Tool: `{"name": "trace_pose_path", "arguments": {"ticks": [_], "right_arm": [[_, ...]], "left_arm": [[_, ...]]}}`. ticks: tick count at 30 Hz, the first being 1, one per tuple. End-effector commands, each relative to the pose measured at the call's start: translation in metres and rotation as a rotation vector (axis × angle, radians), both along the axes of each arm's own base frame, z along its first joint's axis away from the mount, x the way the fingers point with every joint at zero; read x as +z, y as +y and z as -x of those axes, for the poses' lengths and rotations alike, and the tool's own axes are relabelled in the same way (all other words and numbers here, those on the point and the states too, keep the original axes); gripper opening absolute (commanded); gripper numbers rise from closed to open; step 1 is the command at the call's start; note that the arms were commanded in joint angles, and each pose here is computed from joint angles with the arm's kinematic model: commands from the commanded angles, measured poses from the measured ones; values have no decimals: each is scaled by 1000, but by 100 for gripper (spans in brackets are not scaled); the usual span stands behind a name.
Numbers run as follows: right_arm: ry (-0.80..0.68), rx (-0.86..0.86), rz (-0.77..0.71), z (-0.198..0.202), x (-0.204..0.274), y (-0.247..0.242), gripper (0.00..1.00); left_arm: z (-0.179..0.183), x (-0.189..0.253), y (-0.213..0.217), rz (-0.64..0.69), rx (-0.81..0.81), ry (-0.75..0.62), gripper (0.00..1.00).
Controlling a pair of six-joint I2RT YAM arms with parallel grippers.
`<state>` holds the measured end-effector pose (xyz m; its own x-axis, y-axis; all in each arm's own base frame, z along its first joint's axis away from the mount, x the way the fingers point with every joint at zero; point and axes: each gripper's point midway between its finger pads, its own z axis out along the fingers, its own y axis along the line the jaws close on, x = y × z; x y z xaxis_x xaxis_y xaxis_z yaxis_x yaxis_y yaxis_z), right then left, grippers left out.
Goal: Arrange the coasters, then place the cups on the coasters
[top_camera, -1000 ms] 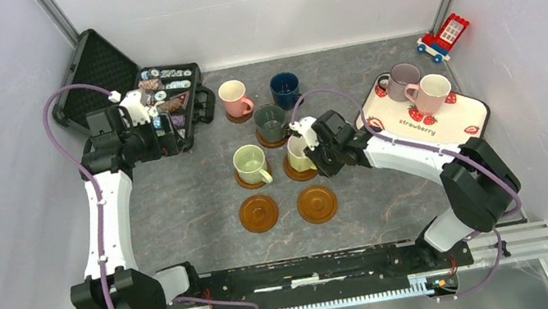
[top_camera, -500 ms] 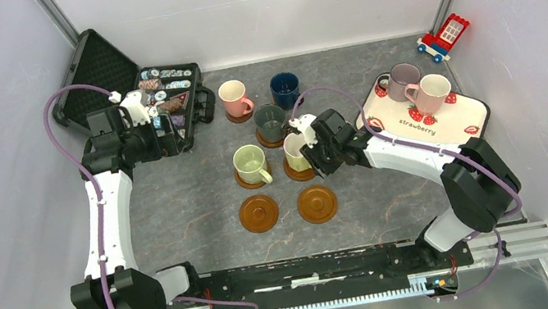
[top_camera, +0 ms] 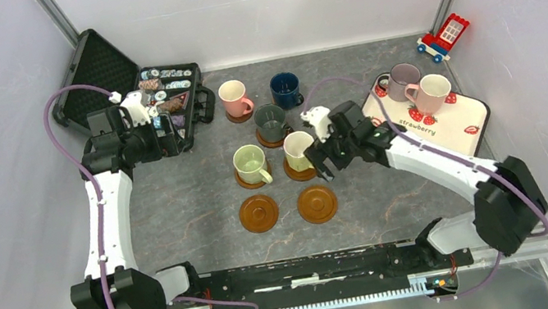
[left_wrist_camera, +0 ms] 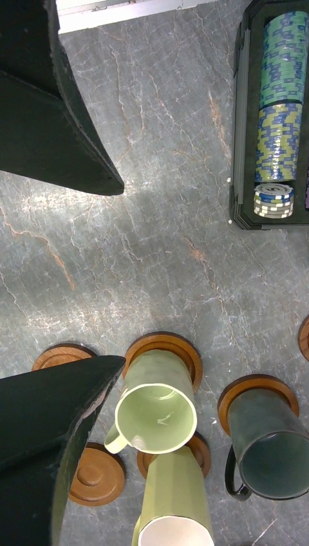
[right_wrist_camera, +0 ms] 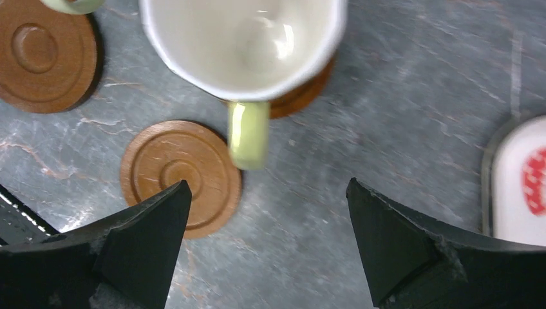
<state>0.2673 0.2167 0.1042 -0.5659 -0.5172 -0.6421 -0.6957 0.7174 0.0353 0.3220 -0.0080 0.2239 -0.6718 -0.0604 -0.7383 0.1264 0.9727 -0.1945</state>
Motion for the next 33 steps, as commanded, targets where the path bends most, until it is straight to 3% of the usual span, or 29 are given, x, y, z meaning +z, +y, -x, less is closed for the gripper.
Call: {"name": "trace_pose_path", "arguments": {"ticks": [1,6,11,18,23,33], "right_arm": [[-47,-46,-33,-12,40,-34,98],[-88,-357,-82,-59,80,-101,98],[-103,-642,-80,-108,82,-167,98],[-202,-912,-98,-179,85,-202,98],[-235,-1138,18,-193,76,-239,98],[-194,-1329,101,-181,57,-289,98]], "left_arm": [[-6,10,4,-16,2,-34,100],[-9,10,3,-3,3,-31,100],[-14,7,1,12,4,-26,100],[-22,6,4,9,9,-21,100],[-23,6,7,-3,21,-22,100],[-25,-2,9,-10,24,-2,100]]}}
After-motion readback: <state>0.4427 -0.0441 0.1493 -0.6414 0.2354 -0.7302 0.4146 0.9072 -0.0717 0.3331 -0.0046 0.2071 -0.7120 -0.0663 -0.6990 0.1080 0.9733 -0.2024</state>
